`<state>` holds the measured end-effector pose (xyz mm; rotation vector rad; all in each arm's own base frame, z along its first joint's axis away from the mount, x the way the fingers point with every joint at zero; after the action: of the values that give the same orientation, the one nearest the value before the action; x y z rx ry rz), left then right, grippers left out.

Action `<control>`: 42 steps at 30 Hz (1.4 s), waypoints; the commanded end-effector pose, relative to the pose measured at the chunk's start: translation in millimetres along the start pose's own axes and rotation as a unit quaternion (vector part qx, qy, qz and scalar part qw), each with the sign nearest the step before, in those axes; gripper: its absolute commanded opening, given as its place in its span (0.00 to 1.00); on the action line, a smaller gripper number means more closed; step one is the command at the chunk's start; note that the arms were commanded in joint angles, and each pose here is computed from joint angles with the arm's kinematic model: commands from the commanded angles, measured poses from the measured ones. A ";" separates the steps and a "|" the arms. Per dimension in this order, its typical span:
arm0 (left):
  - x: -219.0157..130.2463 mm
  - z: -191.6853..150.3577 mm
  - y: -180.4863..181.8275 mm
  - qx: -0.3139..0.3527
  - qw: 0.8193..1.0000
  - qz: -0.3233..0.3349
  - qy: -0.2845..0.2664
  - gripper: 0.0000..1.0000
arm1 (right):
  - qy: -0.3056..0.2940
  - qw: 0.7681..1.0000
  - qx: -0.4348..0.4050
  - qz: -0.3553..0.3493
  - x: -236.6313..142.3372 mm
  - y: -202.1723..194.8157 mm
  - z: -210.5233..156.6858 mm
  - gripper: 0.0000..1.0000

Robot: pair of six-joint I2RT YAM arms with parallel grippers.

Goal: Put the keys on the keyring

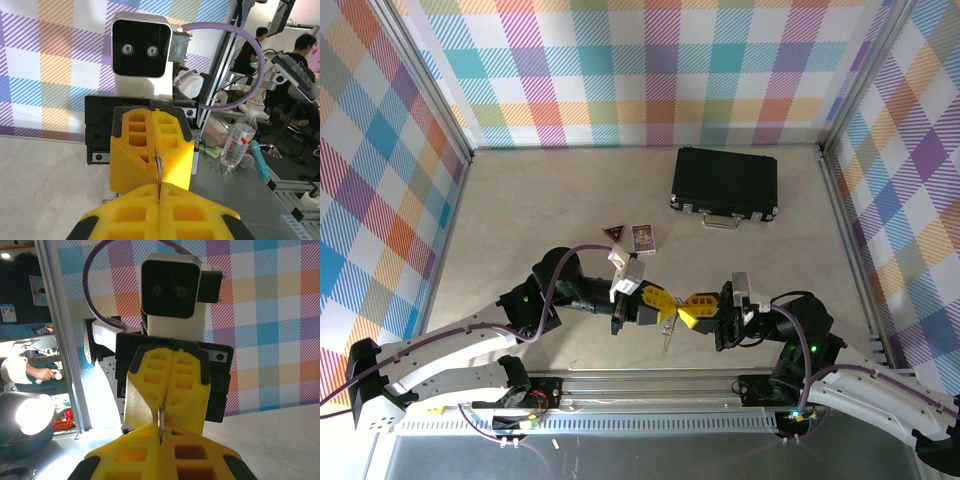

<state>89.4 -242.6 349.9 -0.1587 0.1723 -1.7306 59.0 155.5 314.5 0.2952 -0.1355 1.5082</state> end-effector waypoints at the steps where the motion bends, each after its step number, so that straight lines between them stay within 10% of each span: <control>1: 3.4 8.4 -1.8 0.009 1.000 -0.015 -0.007 0.00 | -0.009 1.000 -0.007 -0.002 4.1 -0.6 5.3 0.00; 13: -12.2 7.1 -5.5 0.050 0.989 0.056 0.124 0.00 | 0.109 0.992 -0.020 -0.052 -10.0 4.8 14.1 0.39; 23: -16.2 10.1 -5.4 0.058 0.972 0.069 0.217 0.00 | 0.168 0.984 -0.019 -0.059 -7.9 1.7 6.6 0.34; 42: -7.9 1.4 1.0 0.049 0.975 0.057 0.211 0.00 | 0.171 0.985 -0.003 -0.027 8.2 -3.5 -4.9 0.29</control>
<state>93.0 -233.2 348.1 0.2962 0.4369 -1.6107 65.3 162.3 305.0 0.0207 0.1780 1.4388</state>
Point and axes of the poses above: each hand's point on the last joint's axis, 136 mm out from that joint toward the fingers, its own x axis out along the fingers, its own y axis along the line the jaws close on, z = x × y, the point moved 10 cm from there along -x, back along the fingers
